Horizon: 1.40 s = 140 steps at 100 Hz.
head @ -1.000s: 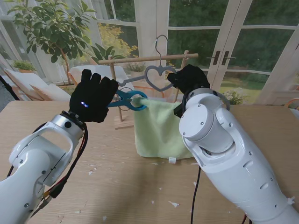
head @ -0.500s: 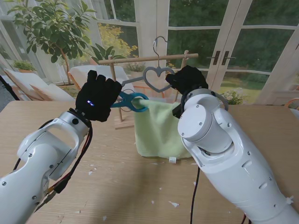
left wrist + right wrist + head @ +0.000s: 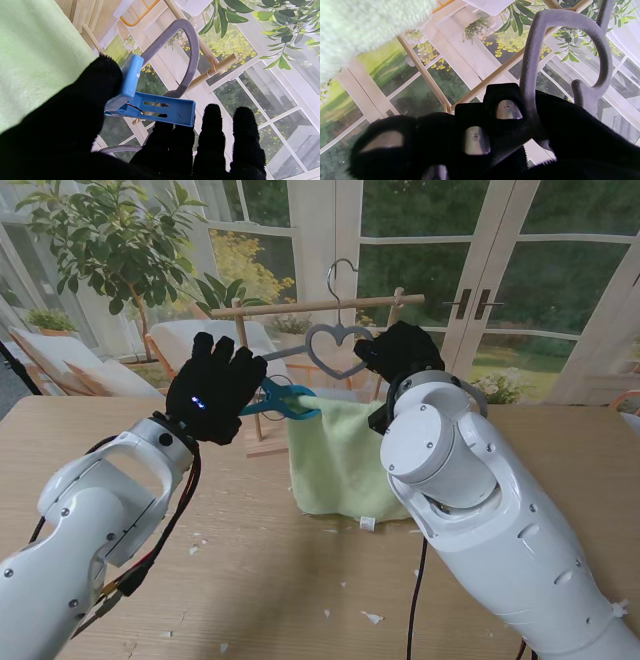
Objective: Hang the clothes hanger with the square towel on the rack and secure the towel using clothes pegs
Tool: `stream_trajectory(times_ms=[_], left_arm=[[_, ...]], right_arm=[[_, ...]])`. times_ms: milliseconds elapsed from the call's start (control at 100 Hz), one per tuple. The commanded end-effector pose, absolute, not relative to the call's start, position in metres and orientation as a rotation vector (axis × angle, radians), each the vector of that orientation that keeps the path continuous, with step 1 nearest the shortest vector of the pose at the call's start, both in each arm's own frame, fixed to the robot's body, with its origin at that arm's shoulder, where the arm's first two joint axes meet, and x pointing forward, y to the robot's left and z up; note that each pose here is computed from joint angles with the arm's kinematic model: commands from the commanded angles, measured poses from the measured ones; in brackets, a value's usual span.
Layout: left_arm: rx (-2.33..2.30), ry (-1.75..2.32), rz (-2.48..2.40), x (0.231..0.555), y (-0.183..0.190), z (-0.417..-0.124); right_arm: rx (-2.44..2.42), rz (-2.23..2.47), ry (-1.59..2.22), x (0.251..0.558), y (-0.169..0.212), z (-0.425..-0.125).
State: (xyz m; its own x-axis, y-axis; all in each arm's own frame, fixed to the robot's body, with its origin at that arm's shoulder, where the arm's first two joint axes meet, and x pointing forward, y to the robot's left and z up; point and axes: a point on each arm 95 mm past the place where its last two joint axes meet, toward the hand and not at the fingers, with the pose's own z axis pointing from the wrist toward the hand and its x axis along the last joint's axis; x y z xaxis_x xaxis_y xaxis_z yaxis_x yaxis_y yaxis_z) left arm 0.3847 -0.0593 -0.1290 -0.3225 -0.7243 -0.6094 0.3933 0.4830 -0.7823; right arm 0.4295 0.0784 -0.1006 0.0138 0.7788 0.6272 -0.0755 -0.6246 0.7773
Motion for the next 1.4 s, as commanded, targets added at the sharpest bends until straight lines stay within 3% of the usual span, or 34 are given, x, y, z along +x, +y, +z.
stream_trajectory(times_ms=[0,470,800,1390], left_arm=[[-0.310,1.534,-1.154,0.383,-0.060,-0.129],[-0.402,1.521,-1.243,0.372,-0.046,-0.118],[-0.695,1.309,-1.608,0.361,-0.029,-0.096],[-1.097,1.385,-1.826,0.412,-0.065,-0.085]], right_arm=[[1.662,1.701,0.735,0.427,0.082,-0.100],[1.671,1.695,0.715,0.428,0.076,-0.099],[1.668,1.703,0.718,0.427,0.073,-0.100],[1.607,1.786,0.825,0.412,0.089,-0.102]])
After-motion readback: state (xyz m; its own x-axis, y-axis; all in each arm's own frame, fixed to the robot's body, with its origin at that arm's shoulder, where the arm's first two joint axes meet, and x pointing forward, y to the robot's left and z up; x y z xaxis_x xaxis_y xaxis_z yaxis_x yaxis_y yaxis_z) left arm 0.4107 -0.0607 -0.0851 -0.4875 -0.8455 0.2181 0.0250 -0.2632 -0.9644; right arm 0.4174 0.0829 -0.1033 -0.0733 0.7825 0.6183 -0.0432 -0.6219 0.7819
